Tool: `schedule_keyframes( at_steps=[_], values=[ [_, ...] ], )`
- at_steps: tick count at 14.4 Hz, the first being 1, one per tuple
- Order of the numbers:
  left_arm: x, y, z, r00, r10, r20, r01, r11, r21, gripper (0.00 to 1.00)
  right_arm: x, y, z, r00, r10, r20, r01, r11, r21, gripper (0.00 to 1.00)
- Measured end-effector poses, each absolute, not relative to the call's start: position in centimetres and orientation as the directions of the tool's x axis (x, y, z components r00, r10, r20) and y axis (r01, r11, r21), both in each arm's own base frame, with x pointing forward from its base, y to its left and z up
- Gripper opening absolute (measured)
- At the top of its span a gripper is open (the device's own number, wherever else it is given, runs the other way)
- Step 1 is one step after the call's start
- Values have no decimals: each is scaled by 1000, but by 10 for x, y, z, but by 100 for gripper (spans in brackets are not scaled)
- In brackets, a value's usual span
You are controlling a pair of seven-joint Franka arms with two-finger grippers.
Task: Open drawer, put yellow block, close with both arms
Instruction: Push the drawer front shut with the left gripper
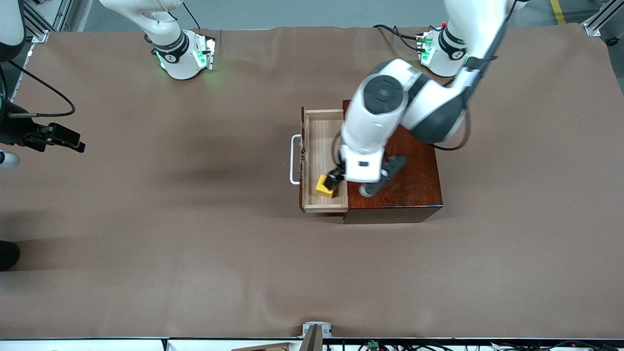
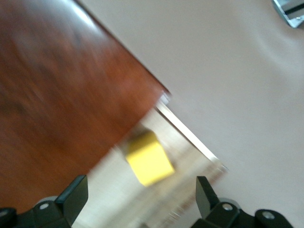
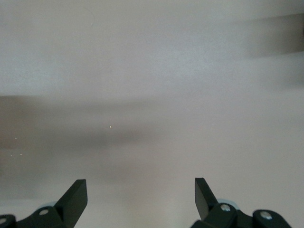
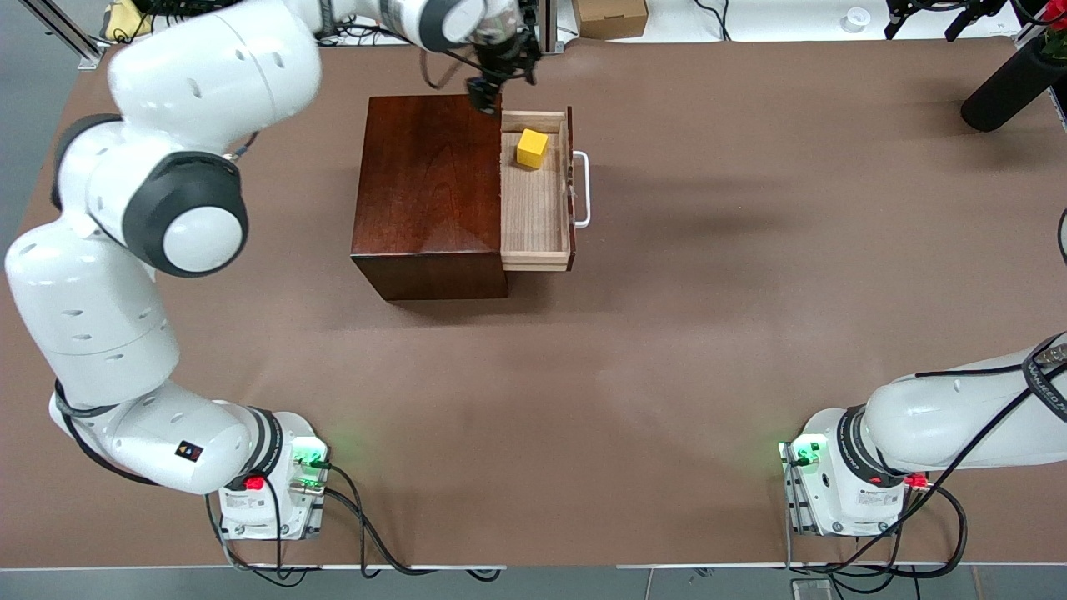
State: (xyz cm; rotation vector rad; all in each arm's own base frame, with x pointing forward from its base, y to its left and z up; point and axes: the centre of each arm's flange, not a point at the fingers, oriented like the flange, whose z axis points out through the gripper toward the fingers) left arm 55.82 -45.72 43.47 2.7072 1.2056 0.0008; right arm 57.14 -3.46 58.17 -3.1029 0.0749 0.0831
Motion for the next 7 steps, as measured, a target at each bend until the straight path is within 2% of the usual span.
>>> schedule_keyframes(
  at_steps=[5, 7],
  values=[
    [526, -525, 421, 454, 872, -181, 883, -413, 224, 100, 572, -34, 582, 998, -46, -52, -48, -998, -35, 100],
    [506, -551, 403, 348, 911, -224, 931, -308, 193, 100, 572, -34, 583, 998, -46, -51, -48, -998, -35, 100]
  ],
)
